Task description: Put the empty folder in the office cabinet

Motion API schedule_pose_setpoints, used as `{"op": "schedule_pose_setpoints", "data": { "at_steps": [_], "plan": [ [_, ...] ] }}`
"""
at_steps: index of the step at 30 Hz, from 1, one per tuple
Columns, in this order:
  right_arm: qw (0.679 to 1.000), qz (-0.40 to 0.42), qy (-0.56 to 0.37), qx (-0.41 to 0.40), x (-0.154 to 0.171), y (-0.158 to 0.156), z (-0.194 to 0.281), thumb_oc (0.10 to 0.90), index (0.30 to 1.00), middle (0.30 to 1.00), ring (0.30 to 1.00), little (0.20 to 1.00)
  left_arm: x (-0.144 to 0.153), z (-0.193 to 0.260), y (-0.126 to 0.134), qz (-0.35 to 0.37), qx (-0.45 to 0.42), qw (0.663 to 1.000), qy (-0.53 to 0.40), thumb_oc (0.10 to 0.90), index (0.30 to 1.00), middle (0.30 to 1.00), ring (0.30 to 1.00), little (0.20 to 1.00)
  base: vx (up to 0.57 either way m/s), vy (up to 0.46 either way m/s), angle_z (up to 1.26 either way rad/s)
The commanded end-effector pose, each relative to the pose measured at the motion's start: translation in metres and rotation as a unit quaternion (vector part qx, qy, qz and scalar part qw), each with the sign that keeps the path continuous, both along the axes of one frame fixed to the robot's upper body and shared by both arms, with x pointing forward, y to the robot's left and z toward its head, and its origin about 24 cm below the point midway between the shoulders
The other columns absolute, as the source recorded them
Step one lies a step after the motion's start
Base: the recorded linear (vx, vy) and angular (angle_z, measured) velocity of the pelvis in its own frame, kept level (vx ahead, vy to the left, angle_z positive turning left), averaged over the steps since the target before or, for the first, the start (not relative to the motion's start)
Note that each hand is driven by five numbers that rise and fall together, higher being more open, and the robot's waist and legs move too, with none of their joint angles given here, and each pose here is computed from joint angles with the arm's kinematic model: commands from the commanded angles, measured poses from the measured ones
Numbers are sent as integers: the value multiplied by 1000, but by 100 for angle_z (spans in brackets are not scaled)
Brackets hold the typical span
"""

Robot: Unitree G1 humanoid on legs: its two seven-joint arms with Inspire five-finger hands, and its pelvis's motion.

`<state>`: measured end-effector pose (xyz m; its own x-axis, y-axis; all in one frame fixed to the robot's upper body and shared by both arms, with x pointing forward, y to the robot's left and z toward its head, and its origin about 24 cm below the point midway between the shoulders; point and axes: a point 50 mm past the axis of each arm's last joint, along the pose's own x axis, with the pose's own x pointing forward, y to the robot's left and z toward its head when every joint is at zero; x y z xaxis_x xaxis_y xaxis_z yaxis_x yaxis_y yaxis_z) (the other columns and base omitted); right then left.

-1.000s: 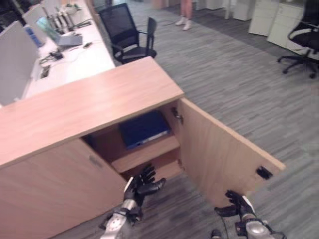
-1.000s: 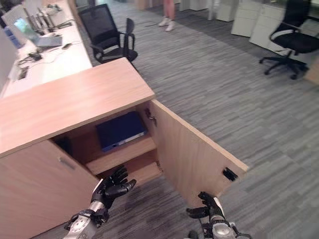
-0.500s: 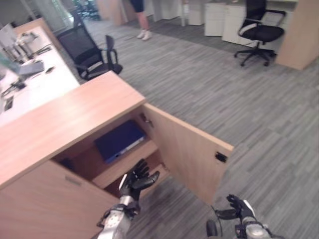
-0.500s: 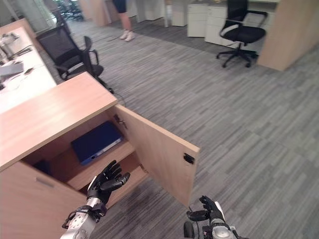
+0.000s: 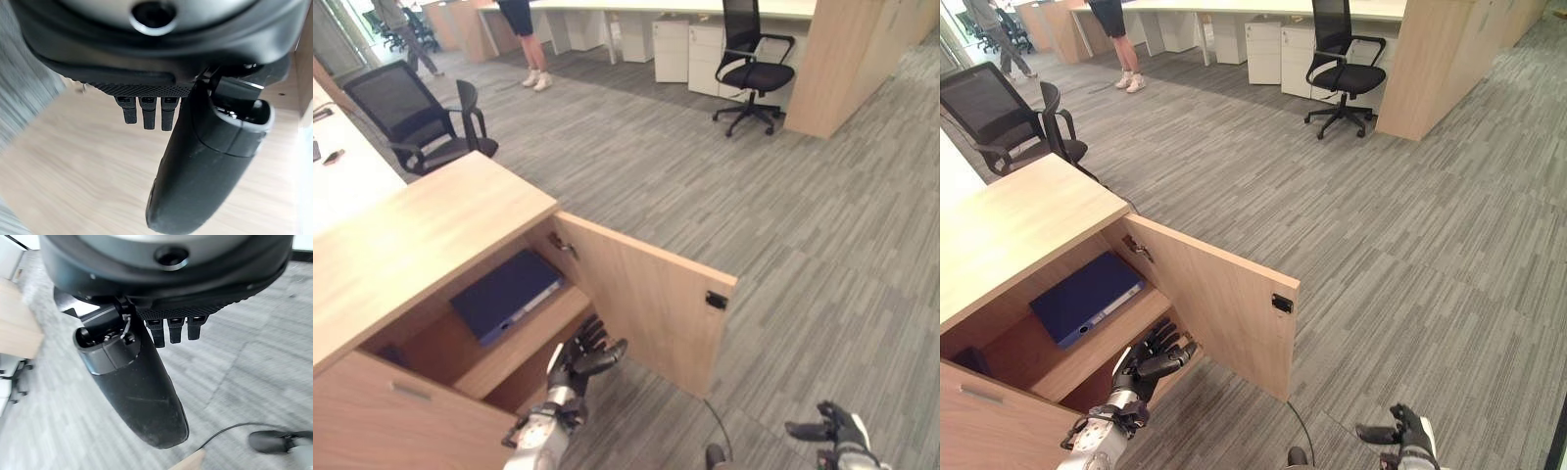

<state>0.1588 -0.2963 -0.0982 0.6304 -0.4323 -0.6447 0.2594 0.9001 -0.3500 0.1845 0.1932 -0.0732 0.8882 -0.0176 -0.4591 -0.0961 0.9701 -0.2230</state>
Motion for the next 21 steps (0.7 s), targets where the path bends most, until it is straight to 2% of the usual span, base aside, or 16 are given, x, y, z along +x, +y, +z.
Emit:
{"op": "schedule_pose_setpoints", "data": {
  "at_steps": [1,6,11,21],
  "plan": [
    [992,63,-104,9,52,22,27,800,900,900,900,900,-5,-2,21,-27,61,998,8,800,900,900,900,900,-10,20,-7],
    [990,80,-116,15,59,32,31,800,900,900,900,900,-20,-18,22,-23,62,996,52,800,900,900,900,900,-14,4,6],
    [982,122,-141,32,76,56,38,800,900,900,900,900,-39,-29,25,-23,67,994,89,800,900,900,900,900,-18,6,15],
    [972,164,-157,55,87,85,42,800,900,900,900,900,-45,-33,24,-29,73,992,102,800,900,900,900,900,-11,11,19]
  ]
}}
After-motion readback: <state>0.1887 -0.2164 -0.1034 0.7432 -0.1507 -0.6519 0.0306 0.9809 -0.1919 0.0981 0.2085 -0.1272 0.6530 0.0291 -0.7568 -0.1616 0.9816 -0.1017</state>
